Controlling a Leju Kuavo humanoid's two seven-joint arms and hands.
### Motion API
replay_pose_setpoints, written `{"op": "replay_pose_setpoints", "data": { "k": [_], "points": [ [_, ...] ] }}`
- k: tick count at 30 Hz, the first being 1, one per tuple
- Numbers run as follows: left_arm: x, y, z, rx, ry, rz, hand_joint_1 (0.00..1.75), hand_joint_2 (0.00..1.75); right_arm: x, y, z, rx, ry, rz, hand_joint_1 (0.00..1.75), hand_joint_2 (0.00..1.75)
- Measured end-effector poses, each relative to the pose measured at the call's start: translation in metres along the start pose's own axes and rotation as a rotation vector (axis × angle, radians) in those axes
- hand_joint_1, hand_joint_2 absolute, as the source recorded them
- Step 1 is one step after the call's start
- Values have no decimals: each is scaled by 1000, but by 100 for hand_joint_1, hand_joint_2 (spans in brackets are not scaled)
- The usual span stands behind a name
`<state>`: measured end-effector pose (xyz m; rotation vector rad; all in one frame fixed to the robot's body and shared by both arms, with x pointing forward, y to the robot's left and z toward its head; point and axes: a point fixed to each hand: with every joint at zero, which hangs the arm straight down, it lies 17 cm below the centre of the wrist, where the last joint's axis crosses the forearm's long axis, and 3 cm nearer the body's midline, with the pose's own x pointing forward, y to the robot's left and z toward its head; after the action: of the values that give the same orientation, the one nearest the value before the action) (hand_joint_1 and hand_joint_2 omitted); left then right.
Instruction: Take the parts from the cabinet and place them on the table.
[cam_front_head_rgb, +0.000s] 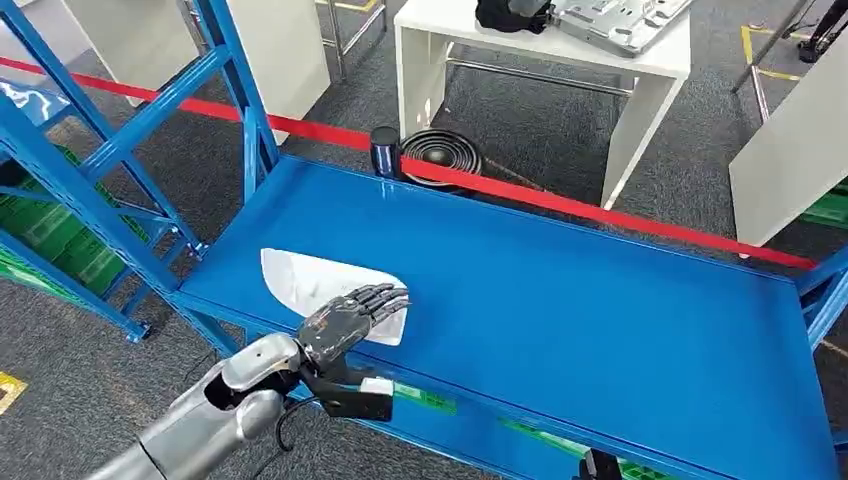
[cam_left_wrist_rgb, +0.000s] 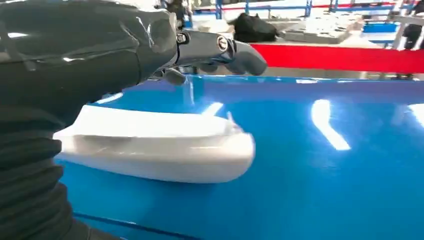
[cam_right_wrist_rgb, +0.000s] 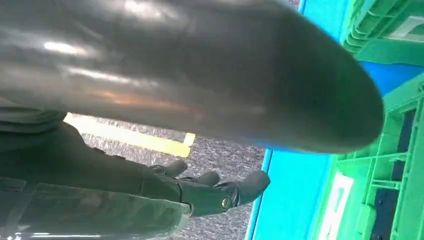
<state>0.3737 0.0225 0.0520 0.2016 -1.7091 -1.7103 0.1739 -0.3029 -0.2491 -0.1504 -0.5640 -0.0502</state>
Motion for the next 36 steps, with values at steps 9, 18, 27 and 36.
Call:
{"op": "replay_pose_setpoints", "data": {
  "k": [9, 18, 27, 36],
  "points": [
    [4, 13, 1, 51, 40, -88, 0, 175, -1, -1, 0, -3, 1, 12, 0, 0],
    [2, 15, 4, 45, 46, -67, 0, 175, 3, 0, -1, -2, -4, 16, 0, 0],
    [-1, 7, 10, -3, 65, -16, 0, 175, 13, 4, -4, 6, -12, 22, 0, 0],
    [-2, 10, 12, -24, 97, -106, 0, 175, 14, -1, -5, -4, -12, 41, 0, 0]
  ]
}}
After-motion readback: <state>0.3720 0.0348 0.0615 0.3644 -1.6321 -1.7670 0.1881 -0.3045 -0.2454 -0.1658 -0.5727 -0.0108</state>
